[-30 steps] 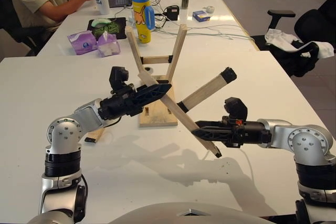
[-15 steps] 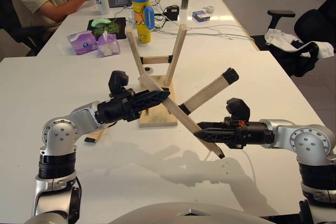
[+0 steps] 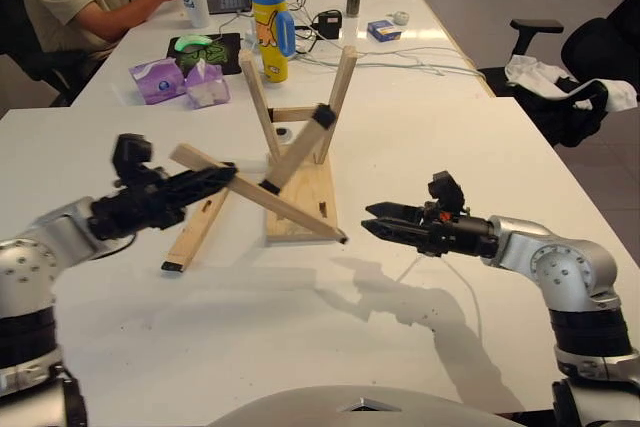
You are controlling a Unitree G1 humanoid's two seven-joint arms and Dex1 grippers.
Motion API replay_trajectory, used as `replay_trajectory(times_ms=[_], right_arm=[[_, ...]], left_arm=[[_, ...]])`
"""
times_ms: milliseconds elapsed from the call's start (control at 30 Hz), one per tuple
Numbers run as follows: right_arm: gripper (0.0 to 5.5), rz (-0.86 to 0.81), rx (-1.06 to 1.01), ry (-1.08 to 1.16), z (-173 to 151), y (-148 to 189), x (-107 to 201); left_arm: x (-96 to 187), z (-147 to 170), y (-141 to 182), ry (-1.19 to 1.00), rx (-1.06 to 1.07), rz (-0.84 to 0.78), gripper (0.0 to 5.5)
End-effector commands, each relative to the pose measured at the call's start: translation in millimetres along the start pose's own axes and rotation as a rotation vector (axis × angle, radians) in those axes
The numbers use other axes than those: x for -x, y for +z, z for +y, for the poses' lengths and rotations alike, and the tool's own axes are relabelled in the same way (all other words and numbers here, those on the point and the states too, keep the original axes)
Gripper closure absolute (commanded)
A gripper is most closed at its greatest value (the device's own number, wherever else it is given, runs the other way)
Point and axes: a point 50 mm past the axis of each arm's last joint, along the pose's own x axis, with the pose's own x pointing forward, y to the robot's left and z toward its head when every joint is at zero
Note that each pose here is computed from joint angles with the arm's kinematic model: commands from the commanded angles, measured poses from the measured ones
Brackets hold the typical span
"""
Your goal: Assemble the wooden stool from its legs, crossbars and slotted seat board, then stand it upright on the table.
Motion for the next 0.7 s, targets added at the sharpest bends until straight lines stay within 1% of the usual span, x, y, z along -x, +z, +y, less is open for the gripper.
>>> replay_trajectory(times_ms=[33, 167, 300, 367, 533, 700], right_arm=[[2.15, 0.055, 0.228, -0.094, -3, -13, -29], [2.15, 0.149, 0.494, -0.088, 0, -33, -66], [2.15, 0.203, 0.632, -0.093, -4, -45, -81], [2.15, 0.21, 0.665, -0.113, -9, -47, -85], [2.15, 0.27, 0.637, -0.169, -23, -54, -82], [2.15, 0.366, 0.63, -0.145, -32, -56, -75]], left_arm=[[14, 6, 33, 0.064, -0.141, 0.004, 3.47], [10, 13, 47, 0.079, -0.266, 0.008, 3.47], [3, 17, 48, 0.073, -0.321, 0.004, 3.47], [-1, 20, 45, 0.072, -0.341, 0.014, 3.47], [-16, 26, 32, 0.058, -0.391, 0.071, 3.47], [-23, 27, 25, 0.067, -0.455, 0.118, 3.47]])
